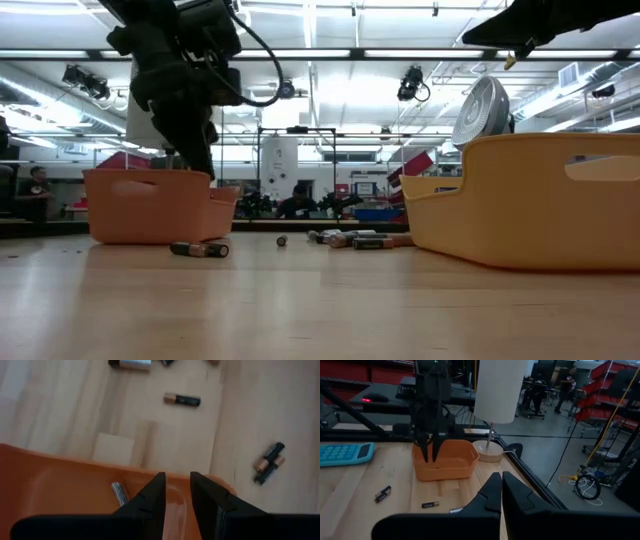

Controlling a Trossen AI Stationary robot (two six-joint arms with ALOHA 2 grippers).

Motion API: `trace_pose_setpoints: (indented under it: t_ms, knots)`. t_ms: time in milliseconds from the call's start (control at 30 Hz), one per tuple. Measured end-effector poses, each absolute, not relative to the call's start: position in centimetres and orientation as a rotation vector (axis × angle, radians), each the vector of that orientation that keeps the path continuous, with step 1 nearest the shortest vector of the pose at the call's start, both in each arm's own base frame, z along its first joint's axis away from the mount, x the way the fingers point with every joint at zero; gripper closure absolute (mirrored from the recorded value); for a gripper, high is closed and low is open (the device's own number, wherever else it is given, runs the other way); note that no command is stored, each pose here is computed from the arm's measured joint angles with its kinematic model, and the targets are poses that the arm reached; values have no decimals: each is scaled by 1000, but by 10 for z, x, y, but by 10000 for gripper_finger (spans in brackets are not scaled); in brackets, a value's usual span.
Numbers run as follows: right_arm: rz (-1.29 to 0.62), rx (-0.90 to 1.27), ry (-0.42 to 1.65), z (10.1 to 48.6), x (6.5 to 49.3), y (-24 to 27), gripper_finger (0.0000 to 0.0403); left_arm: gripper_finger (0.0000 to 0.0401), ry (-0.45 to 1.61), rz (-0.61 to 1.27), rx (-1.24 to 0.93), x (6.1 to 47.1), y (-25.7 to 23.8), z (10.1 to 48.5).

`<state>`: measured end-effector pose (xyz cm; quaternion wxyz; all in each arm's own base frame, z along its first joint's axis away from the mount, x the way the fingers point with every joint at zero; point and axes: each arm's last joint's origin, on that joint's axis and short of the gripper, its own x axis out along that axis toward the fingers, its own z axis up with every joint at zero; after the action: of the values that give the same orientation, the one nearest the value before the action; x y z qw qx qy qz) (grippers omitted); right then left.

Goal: Sort batteries
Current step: Put the silver battery into the orange bin

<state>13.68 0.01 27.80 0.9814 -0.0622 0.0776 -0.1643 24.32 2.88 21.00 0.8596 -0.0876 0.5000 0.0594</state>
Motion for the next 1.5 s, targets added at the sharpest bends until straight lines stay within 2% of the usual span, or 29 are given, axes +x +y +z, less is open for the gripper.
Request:
trace_pose_setpoints:
  t_ms: [200,667,1033,1500]
  knots:
    - [-330,-136,156,278,137,0,400,311,974,112,-137,253,30,227]
    - [-330,-143,157,278,137,0,400,311,540,182,58,284,38,257]
    - [-330,-145,164,278,137,0,400,311,574,196,87,323,43,207]
    - [-346,-145,168,277,136,-2,400,311,690,336,6,337,48,159]
